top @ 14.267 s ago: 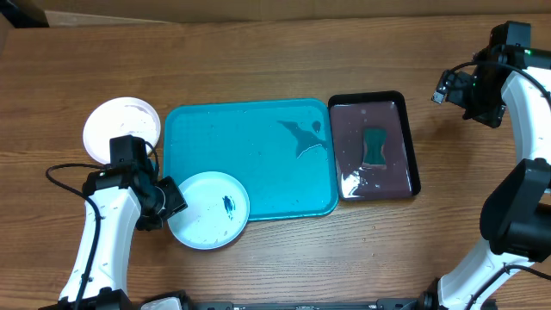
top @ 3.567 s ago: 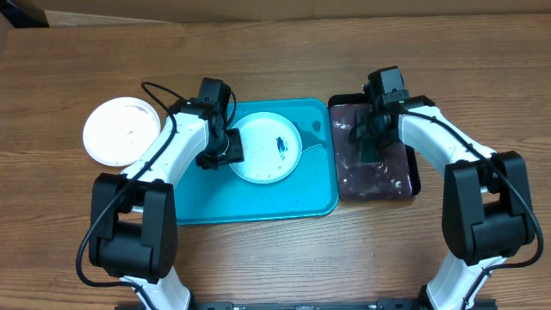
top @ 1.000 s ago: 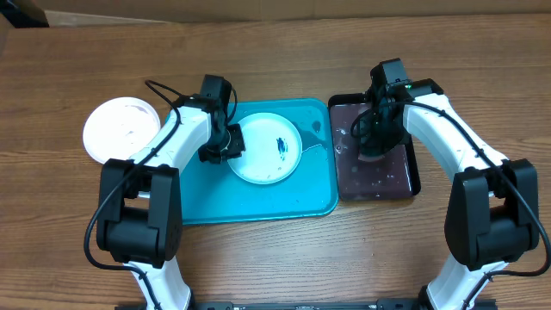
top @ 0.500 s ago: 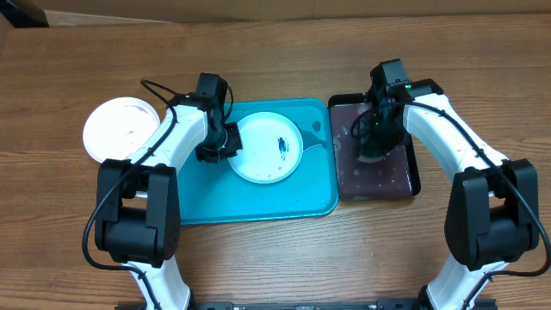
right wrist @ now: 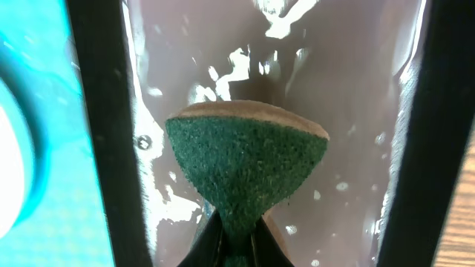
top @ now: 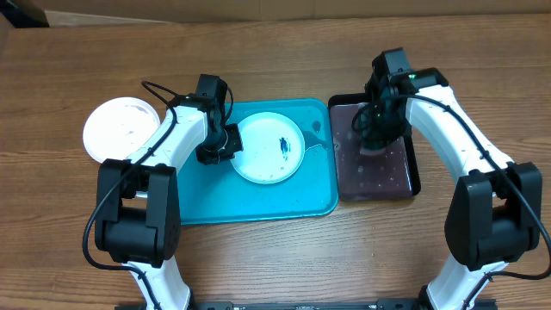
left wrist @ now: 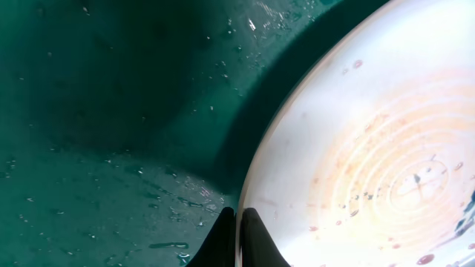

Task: Clean dirty plates on tray and stack at the side
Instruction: 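Rub the sponge in the black tray's water with the right gripper, then carry the sponge with the right gripper onto the held white plate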

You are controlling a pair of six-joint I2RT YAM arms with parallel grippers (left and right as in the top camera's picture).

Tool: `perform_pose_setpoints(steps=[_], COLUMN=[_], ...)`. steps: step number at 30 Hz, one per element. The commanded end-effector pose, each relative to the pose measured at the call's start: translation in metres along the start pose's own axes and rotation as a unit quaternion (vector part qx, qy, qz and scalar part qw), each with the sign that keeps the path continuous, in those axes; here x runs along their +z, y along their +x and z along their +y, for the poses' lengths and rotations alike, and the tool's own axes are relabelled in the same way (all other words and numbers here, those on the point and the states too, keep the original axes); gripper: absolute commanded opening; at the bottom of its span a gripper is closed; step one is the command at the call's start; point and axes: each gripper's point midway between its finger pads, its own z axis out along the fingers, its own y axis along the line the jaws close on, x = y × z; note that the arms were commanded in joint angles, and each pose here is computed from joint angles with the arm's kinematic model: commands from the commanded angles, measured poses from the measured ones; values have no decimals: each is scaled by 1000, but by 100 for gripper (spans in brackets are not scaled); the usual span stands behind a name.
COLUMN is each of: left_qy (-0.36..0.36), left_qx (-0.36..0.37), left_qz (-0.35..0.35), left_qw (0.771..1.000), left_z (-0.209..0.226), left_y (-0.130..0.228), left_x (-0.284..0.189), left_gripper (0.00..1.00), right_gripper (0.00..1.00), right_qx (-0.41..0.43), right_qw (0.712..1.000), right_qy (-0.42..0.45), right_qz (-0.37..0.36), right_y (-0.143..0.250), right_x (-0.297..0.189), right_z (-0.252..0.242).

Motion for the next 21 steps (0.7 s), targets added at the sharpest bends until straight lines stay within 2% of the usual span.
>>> perform_pose_setpoints(steps=[1, 5, 10, 21], left_qy=[28, 39, 42, 47], left_qx=[17, 18, 18, 20], left_qz=[20, 23, 23, 15], left_qw=[999, 999, 999, 999], left_z=[-7, -11, -12, -14], left_y=[8, 9, 9, 5], left_x=[3, 3, 3, 3], left_gripper=[4, 5, 4, 4], right_gripper=[4, 4, 4, 4], right_qx=[-8, -6, -5, -21], right_qw=[1000, 1000, 1000, 996], right_qy=[-10, -23, -24, -61], right_qz=[-19, 7, -2, -59], right_y=[-5, 12, 11, -31], right_x=[-21, -5, 4, -77], right_z=[4, 6, 6, 34])
